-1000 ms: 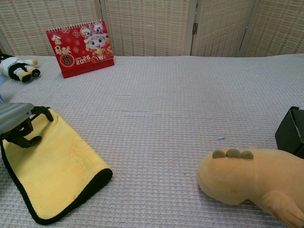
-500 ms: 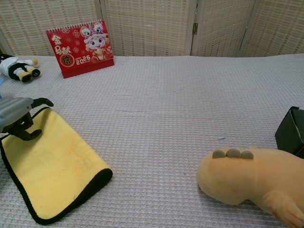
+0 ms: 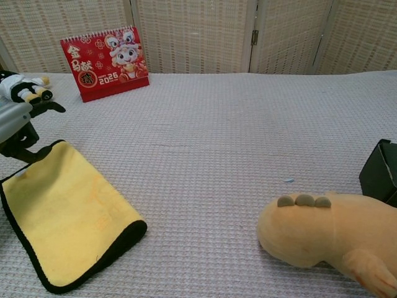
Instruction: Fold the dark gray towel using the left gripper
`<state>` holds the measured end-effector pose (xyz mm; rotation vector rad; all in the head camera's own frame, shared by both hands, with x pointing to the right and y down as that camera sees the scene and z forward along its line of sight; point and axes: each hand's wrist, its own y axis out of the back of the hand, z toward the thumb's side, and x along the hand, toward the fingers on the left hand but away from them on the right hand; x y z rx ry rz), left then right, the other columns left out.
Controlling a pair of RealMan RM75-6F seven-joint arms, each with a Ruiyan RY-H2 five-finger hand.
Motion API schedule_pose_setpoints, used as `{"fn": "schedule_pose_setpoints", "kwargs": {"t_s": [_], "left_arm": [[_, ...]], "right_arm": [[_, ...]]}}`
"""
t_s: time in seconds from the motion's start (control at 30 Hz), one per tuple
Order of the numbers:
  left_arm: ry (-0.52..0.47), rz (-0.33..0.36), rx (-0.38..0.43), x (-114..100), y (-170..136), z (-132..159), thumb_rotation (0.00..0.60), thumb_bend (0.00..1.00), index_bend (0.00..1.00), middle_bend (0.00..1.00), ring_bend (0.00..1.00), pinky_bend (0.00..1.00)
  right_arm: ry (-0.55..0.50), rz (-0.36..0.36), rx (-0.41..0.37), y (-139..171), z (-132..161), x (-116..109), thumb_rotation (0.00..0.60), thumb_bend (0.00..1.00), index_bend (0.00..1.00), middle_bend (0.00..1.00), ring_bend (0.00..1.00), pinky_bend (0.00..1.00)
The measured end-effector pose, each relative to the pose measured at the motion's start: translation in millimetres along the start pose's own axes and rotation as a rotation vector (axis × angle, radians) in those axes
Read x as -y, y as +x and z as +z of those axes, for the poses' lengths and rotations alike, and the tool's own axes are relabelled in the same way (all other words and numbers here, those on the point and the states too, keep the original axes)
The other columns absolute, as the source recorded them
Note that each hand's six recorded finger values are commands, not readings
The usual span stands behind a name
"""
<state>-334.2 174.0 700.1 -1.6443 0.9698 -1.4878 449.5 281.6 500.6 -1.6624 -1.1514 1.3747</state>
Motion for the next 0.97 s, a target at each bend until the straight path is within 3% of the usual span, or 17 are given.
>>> {"fn": "schedule_pose_setpoints", "kwargs": {"t_s": [0.1,0.17,0.2,0.27,0.37,0.47,0.6,0.8,0.97], "left_arm": [[-0.052,0.058,0.077,-16,-9,9,0.600,0.45,0.18,0.95,0.98,1.00],[-0.083,0.086,0.131,-28,-19,13,0.600,0.41,0.18,0.81,0.86,0.94],[-0.102,0.098,0.164,-37,-27,15,0.600,0.39,0.16,0.71,0.74,0.84],[-0.131,0.102,0.200,-53,-42,12,0.600,0.34,0.12,0.48,0.47,0.54],[-0.145,0.093,0.215,-74,-70,-4,0.600,0.30,0.09,0.28,0.26,0.30],[-0.141,0.103,0.190,-91,-102,-23,0.600,0.28,0.09,0.21,0.18,0.18],[-0.123,0.112,0.120,-96,-143,-53,0.600,0.28,0.09,0.18,0.14,0.12],[-0.049,0.038,0.013,-79,-183,-97,0.600,0.25,0.03,0.06,0.03,0.00],[0.011,-0.014,0.007,-72,-190,-94,0.600,0.24,0.01,0.05,0.02,0.00]], "right_arm": [[-0.001,-0.005,-0.014,3,3,-1,0.600,0.21,0.00,0.00,0.00,0.00],[-0.001,-0.007,-0.025,4,5,-2,0.600,0.21,0.00,0.00,0.00,0.00],[-0.001,-0.007,-0.031,5,6,-2,0.600,0.21,0.00,0.00,0.00,0.00],[0.000,-0.004,-0.046,6,9,-2,0.600,0.21,0.00,0.00,0.00,0.00],[0.009,0.004,-0.070,6,14,1,0.600,0.21,0.00,0.00,0.00,0.00],[0.024,0.019,-0.088,4,19,7,0.600,0.21,0.00,0.00,0.00,0.00],[0.048,0.044,-0.094,0,23,15,0.600,0.21,0.00,0.00,0.00,0.00],[0.069,0.064,-0.084,-7,26,23,0.600,0.21,0.00,0.00,0.00,0.00],[0.074,0.070,-0.093,-9,30,26,0.600,0.21,0.00,0.00,0.00,0.00]]}}
